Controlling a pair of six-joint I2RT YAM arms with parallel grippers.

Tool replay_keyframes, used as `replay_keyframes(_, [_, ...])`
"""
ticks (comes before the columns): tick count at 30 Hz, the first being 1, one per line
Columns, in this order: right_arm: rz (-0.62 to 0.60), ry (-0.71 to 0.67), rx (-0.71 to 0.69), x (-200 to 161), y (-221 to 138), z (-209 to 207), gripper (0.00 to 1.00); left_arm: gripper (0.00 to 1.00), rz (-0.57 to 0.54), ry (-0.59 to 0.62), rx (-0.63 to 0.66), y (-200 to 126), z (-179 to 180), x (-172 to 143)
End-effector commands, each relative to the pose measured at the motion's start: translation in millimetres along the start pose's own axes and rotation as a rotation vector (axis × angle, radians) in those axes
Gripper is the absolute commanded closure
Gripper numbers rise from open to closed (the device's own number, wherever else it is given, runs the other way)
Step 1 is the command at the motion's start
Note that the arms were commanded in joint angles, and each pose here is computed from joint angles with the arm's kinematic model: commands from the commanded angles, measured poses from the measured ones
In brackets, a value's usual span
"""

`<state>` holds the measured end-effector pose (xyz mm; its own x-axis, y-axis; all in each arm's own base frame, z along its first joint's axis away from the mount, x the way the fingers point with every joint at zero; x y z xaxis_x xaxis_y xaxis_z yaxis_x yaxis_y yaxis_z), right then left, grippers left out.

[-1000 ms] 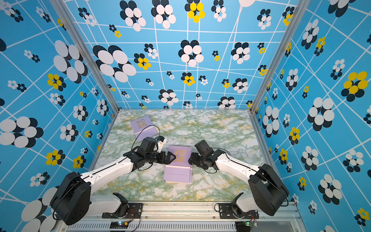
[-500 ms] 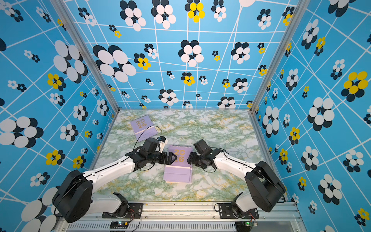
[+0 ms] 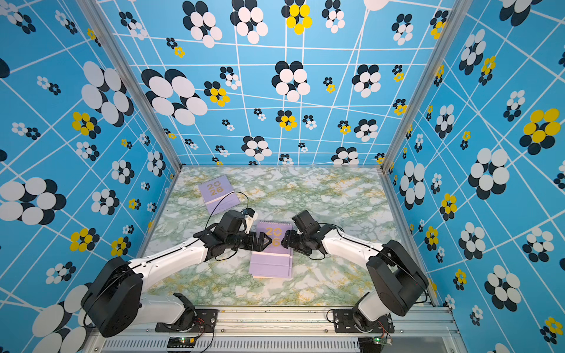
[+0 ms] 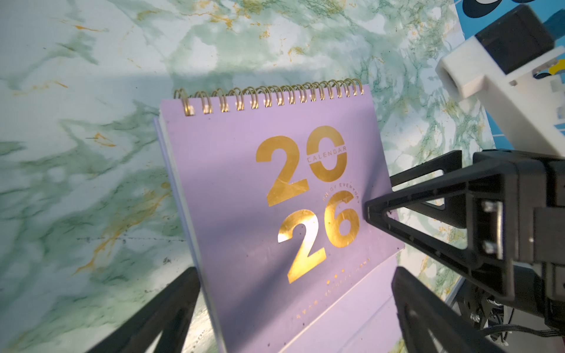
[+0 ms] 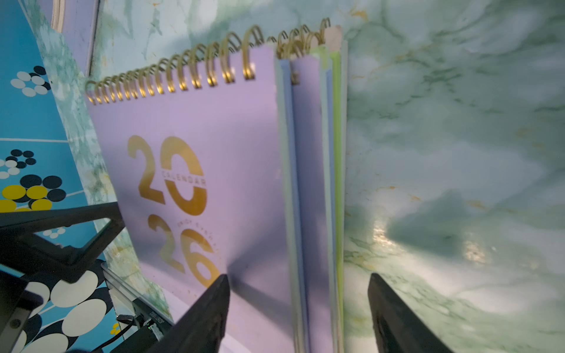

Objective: Stack the calendars
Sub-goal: Place the calendar at the calendar.

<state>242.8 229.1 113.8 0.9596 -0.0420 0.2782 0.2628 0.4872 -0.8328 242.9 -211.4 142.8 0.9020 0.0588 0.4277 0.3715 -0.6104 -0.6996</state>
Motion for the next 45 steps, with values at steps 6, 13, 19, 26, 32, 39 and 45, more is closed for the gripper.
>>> replay_keyframes(6, [0.008, -0.045, 0.026, 3, 4, 16, 0.27, 0.01, -0.026, -0.001, -0.014, -2, -9, 7])
replay_keyframes(13, [0.007, -0.048, 0.029, 3, 4, 18, 0.27, 0.00, -0.029, 0.003, 0.053, -2, -2, 8])
replay_keyframes(19, [0.008, -0.050, 0.029, 3, 5, 19, 0.27, 0.00, -0.026, 0.003, 0.052, 0, -3, 9])
replay_keyframes(26, [0.009, -0.056, 0.029, 3, 5, 21, 0.27, 0.00, -0.015, -0.007, 0.039, 5, -5, 7])
replay_keyframes(32, [0.014, -0.061, 0.032, 4, 7, 24, 0.27, 0.00, -0.010, -0.012, 0.029, 6, -7, 6])
replay_keyframes(39, [0.018, -0.067, 0.031, 5, 8, 26, 0.27, 0.01, -0.007, -0.004, 0.016, 8, -15, 6])
replay_keyframes(45, [0.019, -0.070, 0.030, 5, 8, 27, 0.27, 0.01, 0.000, -0.002, 0.008, 11, -19, 3])
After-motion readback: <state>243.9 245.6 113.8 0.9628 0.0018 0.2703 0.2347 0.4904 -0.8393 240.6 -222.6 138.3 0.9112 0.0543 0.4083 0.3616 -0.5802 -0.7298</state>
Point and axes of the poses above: each gripper's point midway between its finger pads, its own y axis out along the fingers, its own z axis along the line the jaws close on, x = y × z, the point moved 6 cm from there along -y, back along the fingers, and after that the axes turned 9 degrees about -y, right-handed, at the moved point
